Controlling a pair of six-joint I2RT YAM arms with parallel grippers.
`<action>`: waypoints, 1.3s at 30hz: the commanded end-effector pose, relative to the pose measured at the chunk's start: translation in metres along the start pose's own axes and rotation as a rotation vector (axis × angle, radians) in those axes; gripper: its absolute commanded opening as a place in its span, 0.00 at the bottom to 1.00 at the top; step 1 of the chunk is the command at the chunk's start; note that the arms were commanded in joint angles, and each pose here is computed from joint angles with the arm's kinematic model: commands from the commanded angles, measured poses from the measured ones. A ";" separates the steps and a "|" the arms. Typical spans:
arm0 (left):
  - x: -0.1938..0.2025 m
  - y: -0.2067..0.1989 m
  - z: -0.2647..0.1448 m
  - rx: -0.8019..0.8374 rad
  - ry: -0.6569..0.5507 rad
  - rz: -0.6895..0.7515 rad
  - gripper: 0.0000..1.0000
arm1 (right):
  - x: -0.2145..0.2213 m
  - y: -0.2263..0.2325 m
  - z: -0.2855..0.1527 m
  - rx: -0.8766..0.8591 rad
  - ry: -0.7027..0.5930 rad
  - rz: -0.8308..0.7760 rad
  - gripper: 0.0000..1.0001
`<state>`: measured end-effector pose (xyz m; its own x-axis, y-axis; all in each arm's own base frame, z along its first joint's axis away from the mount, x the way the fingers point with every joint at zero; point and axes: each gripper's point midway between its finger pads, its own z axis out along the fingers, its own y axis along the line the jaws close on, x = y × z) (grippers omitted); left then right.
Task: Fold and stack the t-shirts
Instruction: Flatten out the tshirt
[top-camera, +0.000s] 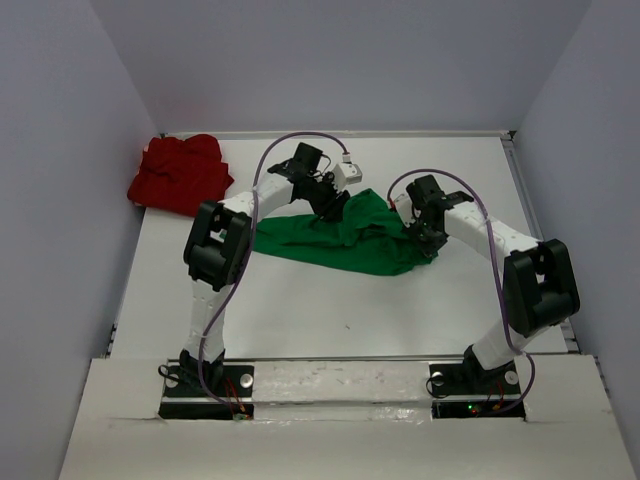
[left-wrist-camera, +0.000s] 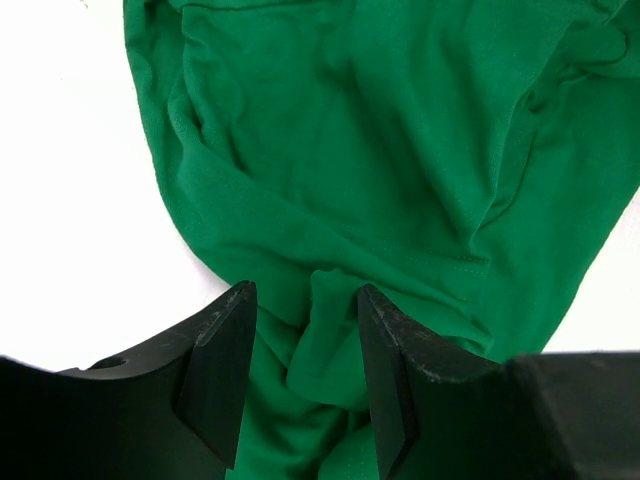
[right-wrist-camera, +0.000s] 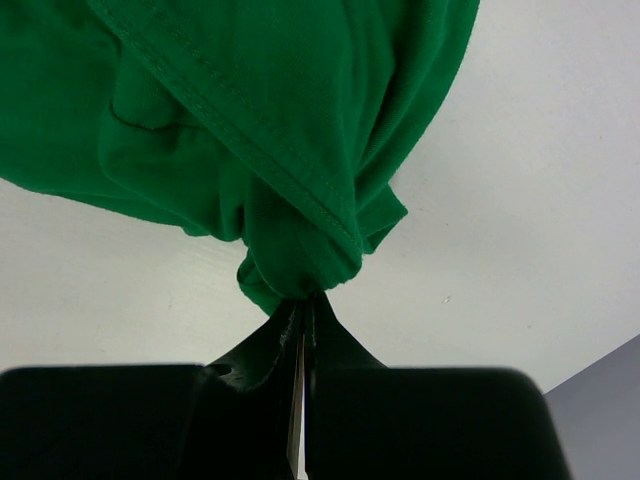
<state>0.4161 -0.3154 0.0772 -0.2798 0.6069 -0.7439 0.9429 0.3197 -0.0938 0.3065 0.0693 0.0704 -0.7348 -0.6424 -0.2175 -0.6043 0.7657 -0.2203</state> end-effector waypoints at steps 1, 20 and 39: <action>-0.014 -0.004 -0.006 0.020 -0.027 0.022 0.54 | -0.001 0.000 0.002 -0.018 -0.006 0.002 0.00; -0.047 0.026 -0.037 -0.221 -0.110 0.049 0.00 | 0.002 -0.004 0.004 0.004 0.007 -0.006 0.00; -0.059 0.145 -0.255 -1.207 -0.163 -0.087 0.00 | -0.035 -0.078 0.001 0.262 -0.062 0.082 0.00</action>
<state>0.5279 -0.1473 0.2177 -0.3007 0.4855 -0.8209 0.3024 0.8649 0.4007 0.3478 0.0331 0.0748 -0.7708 -0.5967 -0.2232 -0.4969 0.7823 -0.3756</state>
